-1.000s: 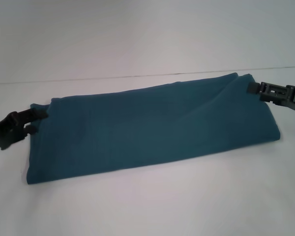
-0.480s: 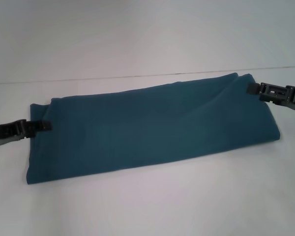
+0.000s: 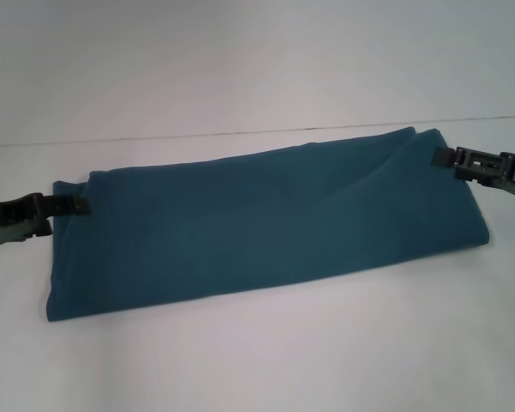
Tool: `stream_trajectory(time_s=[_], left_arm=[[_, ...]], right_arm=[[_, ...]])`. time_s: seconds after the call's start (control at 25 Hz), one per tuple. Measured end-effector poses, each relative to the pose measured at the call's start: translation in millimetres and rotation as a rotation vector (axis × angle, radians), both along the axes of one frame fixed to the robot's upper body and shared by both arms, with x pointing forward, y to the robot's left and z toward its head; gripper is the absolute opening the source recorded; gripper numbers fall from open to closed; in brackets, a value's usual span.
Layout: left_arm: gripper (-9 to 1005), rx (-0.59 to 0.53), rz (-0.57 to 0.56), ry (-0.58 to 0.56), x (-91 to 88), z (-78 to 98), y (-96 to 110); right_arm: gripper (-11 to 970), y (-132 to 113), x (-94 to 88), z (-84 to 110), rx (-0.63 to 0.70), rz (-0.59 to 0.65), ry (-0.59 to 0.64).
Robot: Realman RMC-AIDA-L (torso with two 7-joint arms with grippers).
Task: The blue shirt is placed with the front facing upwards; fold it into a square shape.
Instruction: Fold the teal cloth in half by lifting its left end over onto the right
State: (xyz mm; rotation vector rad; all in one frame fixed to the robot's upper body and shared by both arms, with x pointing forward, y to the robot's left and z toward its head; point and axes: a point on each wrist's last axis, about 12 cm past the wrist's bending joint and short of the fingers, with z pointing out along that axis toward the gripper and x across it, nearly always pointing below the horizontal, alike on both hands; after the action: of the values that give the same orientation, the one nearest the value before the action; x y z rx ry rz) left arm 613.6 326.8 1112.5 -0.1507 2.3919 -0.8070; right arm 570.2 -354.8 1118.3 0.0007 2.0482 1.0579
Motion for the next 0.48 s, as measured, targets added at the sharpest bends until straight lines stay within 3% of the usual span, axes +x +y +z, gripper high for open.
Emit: stream_trajectory(time_s=[0.32, 0.48], left_arm=[[869, -0.057, 0.180, 0.046, 1.3, -14.7, -3], [892, -0.037, 0.170, 0.033, 1.9, -20.1, -12]], right_arm=[[927, -1, -0.6, -0.6, 0.007, -0.012, -0.001], [927, -2, -0.8, -0.5, 0.011, -0.019, -0.003]])
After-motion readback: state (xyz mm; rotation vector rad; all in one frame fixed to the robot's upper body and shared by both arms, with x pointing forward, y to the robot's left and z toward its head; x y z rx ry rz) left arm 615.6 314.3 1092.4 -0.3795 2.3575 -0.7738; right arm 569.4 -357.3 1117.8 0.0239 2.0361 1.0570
